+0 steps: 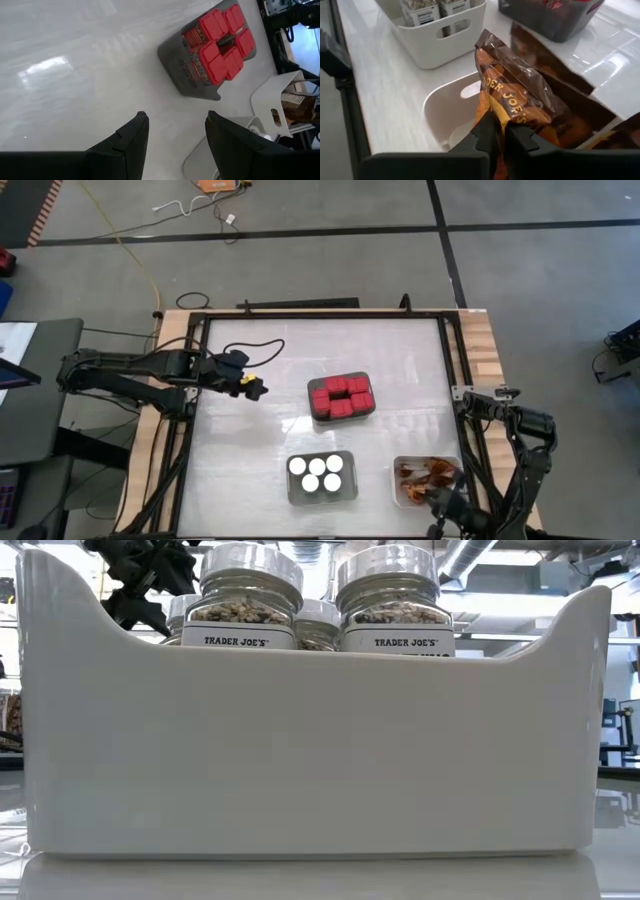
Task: Sort spices by type
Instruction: Put the orange seasoning pack into the white bin
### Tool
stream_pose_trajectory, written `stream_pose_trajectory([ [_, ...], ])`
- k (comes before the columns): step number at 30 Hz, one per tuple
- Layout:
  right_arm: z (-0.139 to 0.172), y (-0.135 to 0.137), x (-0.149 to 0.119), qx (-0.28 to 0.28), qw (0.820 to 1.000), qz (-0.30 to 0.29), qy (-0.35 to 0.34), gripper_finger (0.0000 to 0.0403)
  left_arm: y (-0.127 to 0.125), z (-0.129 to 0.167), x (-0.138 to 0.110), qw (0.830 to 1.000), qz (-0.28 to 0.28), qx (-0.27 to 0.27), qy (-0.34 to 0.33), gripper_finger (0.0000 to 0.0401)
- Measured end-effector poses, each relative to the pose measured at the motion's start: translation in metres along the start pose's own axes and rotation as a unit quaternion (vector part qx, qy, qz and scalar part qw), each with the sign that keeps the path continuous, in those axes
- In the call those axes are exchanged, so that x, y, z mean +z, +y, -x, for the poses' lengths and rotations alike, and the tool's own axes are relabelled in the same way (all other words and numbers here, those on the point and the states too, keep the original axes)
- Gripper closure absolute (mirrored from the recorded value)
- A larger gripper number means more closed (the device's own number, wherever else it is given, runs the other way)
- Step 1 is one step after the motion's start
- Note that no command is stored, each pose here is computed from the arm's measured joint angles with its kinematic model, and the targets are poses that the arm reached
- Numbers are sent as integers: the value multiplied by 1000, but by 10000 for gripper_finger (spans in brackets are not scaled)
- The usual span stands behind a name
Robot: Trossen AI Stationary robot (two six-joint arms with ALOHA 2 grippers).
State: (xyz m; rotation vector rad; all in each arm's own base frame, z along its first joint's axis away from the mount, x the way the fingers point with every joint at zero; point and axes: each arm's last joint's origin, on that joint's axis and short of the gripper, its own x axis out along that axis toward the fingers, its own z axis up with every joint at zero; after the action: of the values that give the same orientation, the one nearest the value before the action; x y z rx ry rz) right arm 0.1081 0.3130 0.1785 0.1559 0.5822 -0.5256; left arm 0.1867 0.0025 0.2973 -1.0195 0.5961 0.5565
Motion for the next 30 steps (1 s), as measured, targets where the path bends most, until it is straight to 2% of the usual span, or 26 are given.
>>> stream_pose_trajectory([
  [8,1,5,-2,21,1000,12,4,314,0,0,0,1000,5,0,-1,216],
  [14,1,7,-2,28,999,21,-1,253,0,0,0,1000,10,0,0,216],
  [21,6,5,7,40,999,3,7,183,0,0,0,1000,6,0,0,216],
  [30,26,-5,39,72,994,-34,73,170,0,0,-1,1000,-11,0,1,216],
])
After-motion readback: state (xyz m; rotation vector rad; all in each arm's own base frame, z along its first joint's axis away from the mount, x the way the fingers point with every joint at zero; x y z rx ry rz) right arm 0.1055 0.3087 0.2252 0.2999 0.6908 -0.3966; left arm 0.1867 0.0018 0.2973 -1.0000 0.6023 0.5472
